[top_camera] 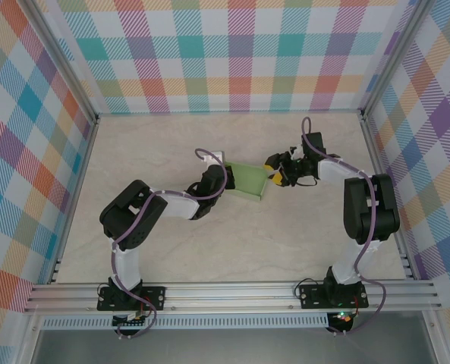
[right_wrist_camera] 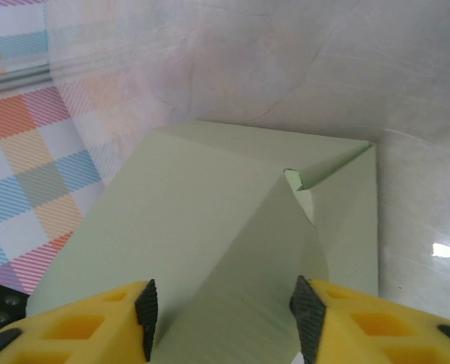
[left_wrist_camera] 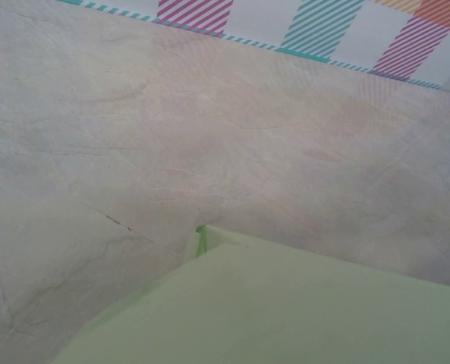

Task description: Fold the paper box

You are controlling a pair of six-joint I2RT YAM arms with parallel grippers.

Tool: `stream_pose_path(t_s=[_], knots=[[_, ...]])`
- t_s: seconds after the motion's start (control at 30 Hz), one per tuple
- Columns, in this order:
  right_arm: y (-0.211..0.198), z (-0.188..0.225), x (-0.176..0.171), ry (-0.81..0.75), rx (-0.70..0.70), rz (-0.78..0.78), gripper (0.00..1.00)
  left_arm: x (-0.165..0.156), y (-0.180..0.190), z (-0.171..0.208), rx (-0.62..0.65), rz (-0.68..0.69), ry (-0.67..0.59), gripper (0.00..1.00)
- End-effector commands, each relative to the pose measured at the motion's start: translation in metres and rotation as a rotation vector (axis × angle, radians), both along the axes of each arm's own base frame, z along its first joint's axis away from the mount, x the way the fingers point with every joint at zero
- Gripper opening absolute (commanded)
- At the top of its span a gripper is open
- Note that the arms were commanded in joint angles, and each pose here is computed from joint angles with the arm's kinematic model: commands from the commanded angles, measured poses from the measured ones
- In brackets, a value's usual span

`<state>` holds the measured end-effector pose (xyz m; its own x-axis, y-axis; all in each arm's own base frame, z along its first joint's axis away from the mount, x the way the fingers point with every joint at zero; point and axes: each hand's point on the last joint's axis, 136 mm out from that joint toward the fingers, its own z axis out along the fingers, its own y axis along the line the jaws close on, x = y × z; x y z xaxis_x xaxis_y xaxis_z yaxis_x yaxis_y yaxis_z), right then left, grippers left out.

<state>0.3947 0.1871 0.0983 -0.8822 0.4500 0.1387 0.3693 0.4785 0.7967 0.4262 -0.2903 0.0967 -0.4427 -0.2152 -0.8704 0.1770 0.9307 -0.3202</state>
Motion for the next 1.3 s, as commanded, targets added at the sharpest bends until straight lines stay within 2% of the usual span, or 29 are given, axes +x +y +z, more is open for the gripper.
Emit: stream_pose_path(t_s=[0.0,0.23,0.4,0.6,0.83,1.03,1.27], knots=[[0.008,0.008,-0.005,0.066,0.097,-0.035,0.56,-0.01,-0.012,-0.014,0.055,-0.04,0.024,0.06],[0.014,0.017,-0.007,0.113,0.135,-0.042,0.54,-0.01,-0.016,-0.015,0.07,-0.048,0.02,0.04],[0.013,0.006,-0.007,0.123,0.113,-0.047,0.48,-0.009,-0.024,-0.015,0.065,-0.075,0.009,0.05],[0.011,-0.009,-0.003,0.106,0.051,-0.015,0.37,-0.009,-0.028,-0.005,0.089,-0.122,-0.046,0.1],[0.01,-0.025,-0.006,0.117,0.033,0.002,0.35,-0.007,-0.028,0.0,0.071,-0.134,-0.052,0.17],[0.006,-0.03,-0.003,0.108,-0.001,0.002,0.32,-0.013,-0.03,0.011,0.027,-0.17,-0.056,0.42],[0.004,-0.03,-0.001,0.091,-0.025,0.005,0.3,-0.033,-0.024,0.022,-0.016,-0.234,-0.042,0.57]])
